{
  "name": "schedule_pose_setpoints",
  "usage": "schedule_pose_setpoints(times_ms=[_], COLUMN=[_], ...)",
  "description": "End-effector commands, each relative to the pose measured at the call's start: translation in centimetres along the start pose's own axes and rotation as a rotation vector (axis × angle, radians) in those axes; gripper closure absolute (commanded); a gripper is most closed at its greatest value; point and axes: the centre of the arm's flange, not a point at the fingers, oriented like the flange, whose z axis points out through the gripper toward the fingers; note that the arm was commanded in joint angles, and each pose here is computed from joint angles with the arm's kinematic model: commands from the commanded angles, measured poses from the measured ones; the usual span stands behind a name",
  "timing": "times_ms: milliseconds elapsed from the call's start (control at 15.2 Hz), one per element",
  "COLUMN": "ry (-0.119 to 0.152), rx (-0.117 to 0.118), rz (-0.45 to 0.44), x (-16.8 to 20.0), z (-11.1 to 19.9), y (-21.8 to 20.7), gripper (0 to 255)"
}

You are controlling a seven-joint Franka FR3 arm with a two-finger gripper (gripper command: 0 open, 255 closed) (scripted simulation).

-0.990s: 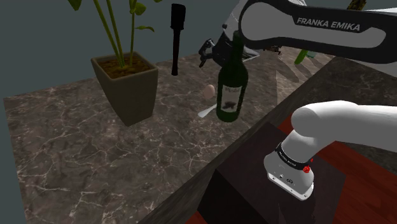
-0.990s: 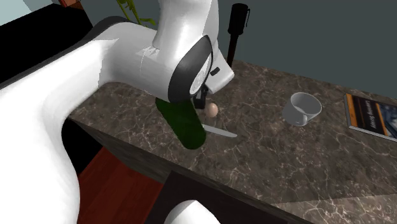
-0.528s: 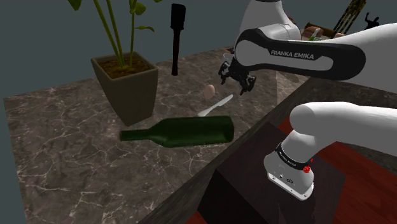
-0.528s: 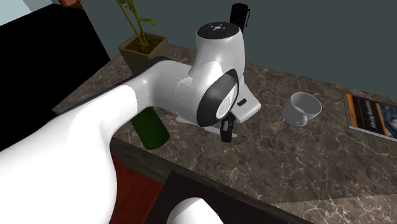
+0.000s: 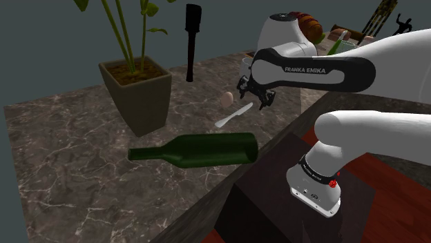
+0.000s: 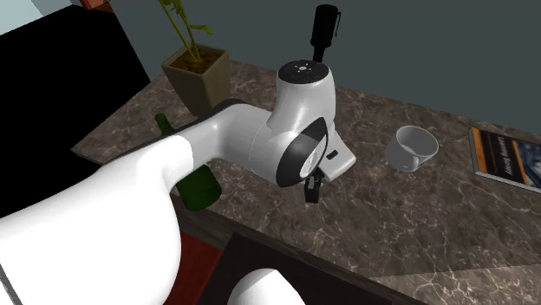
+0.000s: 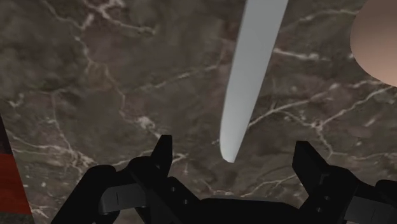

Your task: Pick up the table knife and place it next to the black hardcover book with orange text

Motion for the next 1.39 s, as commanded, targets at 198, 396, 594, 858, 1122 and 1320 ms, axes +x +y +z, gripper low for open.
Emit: schedule_pose_setpoints(times_ms=[198,396,594,858,1122,1320], ry=[0.0,0.0,0.0,0.0,0.0,0.0], rx=[0.0,0.0,0.0,0.0,0.0,0.0], rz=[0.0,0.0,0.0,0.0,0.0,0.0], x=[0.0,0.0,0.0,-0.1,0.1,0.4], z=[0.2,0.2,0.2,0.1,-0.3,-1.9], y=[0.0,0.0,0.0,0.0,0.0,-0.1], gripper=[0,0,255,255,255,255])
